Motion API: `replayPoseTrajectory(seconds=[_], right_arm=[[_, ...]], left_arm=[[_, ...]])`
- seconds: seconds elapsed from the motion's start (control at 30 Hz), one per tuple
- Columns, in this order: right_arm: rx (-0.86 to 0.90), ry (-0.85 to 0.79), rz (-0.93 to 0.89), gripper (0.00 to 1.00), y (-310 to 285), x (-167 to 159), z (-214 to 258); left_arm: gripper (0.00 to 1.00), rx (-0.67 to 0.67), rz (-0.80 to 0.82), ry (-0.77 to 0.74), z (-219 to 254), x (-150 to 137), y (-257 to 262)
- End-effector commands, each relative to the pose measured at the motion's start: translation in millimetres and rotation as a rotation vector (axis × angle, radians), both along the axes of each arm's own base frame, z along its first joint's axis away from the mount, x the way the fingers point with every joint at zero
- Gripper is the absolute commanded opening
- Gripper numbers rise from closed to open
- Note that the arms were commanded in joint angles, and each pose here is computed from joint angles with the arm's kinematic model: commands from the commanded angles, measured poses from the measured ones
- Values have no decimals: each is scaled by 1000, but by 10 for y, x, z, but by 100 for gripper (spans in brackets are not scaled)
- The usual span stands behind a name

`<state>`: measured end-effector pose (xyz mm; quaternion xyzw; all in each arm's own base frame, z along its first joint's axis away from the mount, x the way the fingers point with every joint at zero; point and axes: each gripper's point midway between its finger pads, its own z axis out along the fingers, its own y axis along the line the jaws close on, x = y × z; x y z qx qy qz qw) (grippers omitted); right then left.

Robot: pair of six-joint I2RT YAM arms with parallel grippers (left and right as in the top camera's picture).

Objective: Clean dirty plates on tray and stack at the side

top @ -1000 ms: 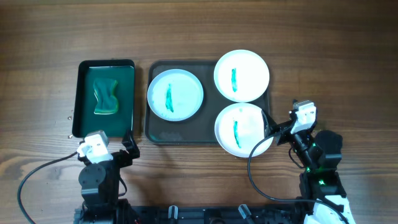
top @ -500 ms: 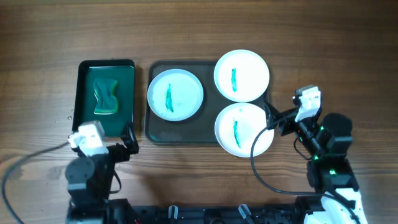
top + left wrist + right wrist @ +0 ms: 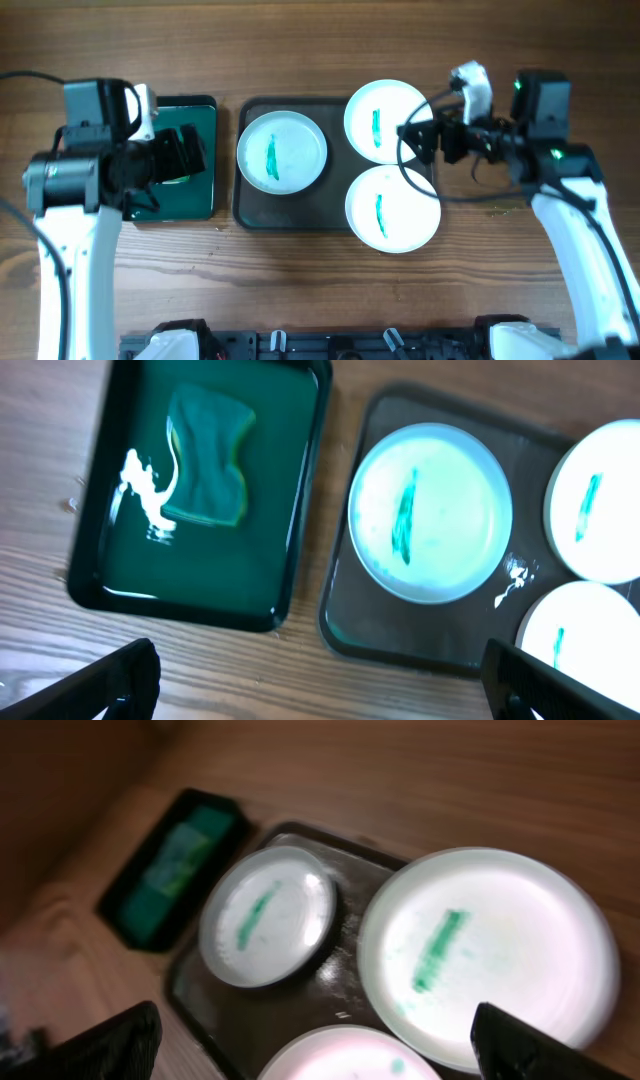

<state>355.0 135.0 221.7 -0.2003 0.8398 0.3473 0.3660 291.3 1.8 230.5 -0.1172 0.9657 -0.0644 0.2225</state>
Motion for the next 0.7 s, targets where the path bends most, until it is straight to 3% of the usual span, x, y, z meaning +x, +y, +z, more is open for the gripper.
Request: replayPoseTrajectory(seconds=[0.0,0.13,0.27,0.47,0.6,0.63,0.67], right_arm=[[294,136,140,100,419,76,134],[202,280,37,99,766,246,-436],[-87,399,-205,100,937,221,-1128],[-351,448,-238,100,1101,327,-1215],[-342,433,-163,100,1235,395,-1226],[-335,436,-169,98,1247,413,-1262],[-329,440,-178,86,1252,426,-1288]], left_arm=[[100,-37,-41,23,-79,124,-84],[100,-25,-34,47,-160,170,-54],[100,46,100,49,-165,185,155],[100,77,194,37,-150,203,274],[100,77,194,38,-152,204,274],[100,77,194,38,-152,204,273],[100,77,194,38,-153,202,273]])
